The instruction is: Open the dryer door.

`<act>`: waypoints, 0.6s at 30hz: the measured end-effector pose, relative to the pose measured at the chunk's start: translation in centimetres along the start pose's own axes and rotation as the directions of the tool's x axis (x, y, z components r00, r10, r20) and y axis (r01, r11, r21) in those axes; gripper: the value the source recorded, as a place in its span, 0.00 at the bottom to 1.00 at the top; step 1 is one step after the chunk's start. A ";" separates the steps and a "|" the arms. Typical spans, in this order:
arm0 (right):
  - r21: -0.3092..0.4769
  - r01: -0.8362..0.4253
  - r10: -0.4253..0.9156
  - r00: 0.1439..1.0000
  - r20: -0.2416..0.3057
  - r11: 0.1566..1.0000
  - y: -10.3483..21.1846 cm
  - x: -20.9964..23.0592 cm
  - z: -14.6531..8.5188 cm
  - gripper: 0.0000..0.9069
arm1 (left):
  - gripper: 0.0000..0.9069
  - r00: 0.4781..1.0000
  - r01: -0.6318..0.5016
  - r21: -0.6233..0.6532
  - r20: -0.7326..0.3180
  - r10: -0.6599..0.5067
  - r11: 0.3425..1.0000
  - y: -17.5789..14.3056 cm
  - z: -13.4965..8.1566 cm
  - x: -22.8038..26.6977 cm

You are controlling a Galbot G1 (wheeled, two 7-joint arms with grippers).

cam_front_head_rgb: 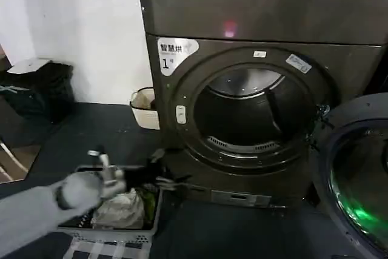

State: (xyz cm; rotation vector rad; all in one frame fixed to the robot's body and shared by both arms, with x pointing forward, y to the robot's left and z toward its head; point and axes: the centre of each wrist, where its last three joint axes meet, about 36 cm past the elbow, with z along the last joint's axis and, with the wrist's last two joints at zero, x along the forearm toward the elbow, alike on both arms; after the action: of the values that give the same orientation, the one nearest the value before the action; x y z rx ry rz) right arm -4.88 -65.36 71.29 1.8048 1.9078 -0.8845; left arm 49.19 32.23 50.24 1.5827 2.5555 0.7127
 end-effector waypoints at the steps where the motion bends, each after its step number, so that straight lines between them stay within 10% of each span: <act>1: 0.007 -0.005 0.005 1.000 0.006 1.000 -0.1 -0.1 -0.1 1.00 | 1.00 0.999 -0.002 -0.011 -0.034 0.002 1.000 0.4 0.2 1.0; 18: 0.022 -0.045 0.044 0.999 0.025 0.999 -0.8 -0.5 0.8 1.00 | 1.00 0.836 -0.222 -0.227 -0.545 0.066 0.948 6.0 0.9 15.2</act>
State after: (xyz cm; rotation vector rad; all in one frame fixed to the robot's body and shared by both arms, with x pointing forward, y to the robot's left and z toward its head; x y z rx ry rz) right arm -5.70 -66.25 71.20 1.8336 1.8429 -0.9117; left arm 47.26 47.79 54.85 1.6719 2.5015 1.6668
